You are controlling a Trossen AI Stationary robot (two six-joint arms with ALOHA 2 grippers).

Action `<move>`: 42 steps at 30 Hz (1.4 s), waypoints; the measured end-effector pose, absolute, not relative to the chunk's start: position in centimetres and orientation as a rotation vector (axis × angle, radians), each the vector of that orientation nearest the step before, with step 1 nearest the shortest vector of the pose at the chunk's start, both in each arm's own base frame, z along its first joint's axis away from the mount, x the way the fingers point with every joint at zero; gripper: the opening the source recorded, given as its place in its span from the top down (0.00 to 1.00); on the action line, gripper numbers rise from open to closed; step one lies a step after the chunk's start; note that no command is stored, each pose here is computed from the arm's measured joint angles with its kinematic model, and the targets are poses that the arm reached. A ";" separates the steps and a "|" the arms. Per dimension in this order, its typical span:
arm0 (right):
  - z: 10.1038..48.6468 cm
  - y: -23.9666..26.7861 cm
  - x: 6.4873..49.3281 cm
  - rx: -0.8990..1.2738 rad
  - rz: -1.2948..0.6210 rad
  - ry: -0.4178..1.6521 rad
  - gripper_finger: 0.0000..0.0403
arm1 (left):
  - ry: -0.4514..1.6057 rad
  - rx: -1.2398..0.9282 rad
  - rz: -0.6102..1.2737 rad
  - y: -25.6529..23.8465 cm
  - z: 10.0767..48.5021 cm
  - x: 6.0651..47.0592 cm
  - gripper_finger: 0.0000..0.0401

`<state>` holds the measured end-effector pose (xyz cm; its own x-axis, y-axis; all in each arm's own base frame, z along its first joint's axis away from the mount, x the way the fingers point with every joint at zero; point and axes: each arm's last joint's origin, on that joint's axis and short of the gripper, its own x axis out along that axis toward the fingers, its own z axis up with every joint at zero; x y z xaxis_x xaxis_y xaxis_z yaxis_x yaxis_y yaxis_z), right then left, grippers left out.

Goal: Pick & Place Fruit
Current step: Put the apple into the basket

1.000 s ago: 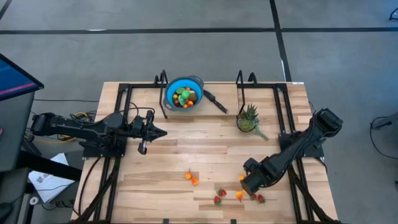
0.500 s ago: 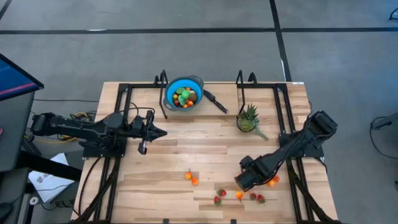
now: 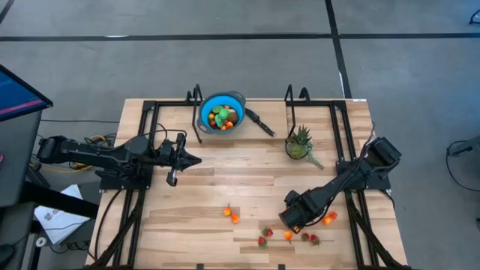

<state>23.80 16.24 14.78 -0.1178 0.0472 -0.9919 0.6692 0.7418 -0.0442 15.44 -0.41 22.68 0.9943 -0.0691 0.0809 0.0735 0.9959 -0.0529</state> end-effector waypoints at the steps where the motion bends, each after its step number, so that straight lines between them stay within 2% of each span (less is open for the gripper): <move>1: 14.6 16.3 23.8 0.580 -0.575 1.630 0.30 | -0.079 -0.056 -0.071 -0.4 22.7 15.4 0.98; 7: 13.6 16.5 24.1 0.518 -0.504 1.679 0.30 | -0.079 -0.056 -0.071 -0.4 22.7 15.4 0.98; 16: 13.5 16.5 24.1 0.511 -0.499 1.688 0.31 | -0.080 -0.056 -0.072 -0.4 22.7 15.4 0.98; 24: 13.5 16.6 24.1 0.515 -0.496 1.692 0.44 | -0.080 -0.056 -0.071 -0.4 22.7 15.4 0.98; 35: 13.5 16.5 24.0 0.505 -0.500 1.694 0.56 | -0.080 -0.056 -0.071 -0.4 22.7 15.4 0.98; 42: 13.5 16.3 24.2 0.431 -0.423 1.688 0.63 | -0.080 -0.056 -0.071 -0.4 22.7 15.4 0.98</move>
